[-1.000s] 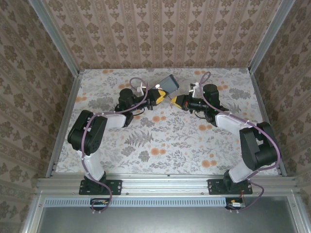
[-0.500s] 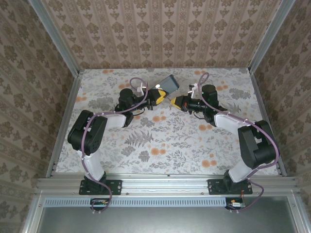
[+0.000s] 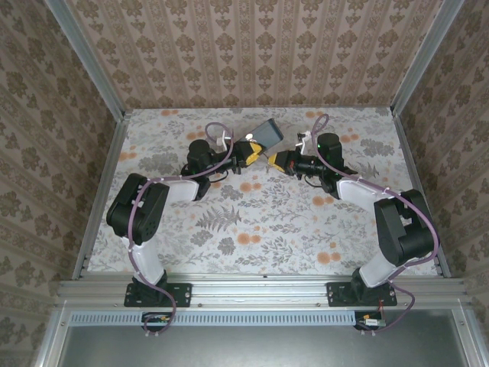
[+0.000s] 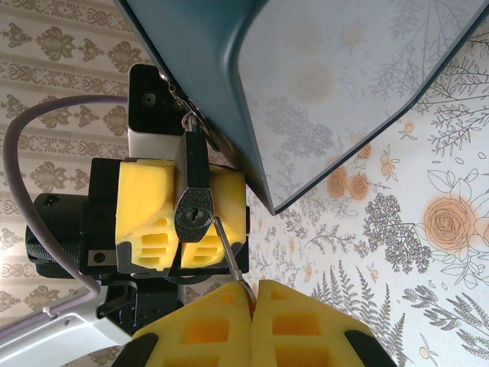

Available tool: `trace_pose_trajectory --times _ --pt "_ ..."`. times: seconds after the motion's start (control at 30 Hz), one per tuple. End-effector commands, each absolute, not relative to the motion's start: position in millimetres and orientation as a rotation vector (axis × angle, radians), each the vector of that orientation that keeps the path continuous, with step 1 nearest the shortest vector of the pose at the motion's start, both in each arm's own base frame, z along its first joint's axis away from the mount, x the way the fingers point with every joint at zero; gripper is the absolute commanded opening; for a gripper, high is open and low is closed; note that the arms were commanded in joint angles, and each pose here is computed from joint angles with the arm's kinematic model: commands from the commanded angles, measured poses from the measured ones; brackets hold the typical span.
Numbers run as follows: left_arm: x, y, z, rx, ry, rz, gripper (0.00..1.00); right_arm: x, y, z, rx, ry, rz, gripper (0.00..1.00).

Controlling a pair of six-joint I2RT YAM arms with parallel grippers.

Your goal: Unlock a padlock with a key

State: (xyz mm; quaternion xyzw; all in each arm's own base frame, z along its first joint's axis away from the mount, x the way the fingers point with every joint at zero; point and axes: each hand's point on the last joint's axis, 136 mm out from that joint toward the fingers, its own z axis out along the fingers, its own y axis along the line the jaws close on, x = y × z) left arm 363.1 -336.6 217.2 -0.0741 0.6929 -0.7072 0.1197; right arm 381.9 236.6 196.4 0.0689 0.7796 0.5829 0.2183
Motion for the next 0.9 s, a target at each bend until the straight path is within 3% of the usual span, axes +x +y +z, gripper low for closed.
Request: trace_pose_trajectory --times 0.0,0.87 --pt "364.1 -328.1 244.8 -0.089 1.899 -2.059 0.00 377.0 243.2 213.5 0.099 2.126 1.644 0.00" --pt "352.8 -326.4 251.1 0.044 1.908 -2.057 0.00 376.3 247.8 219.5 0.074 2.111 1.651 0.00"
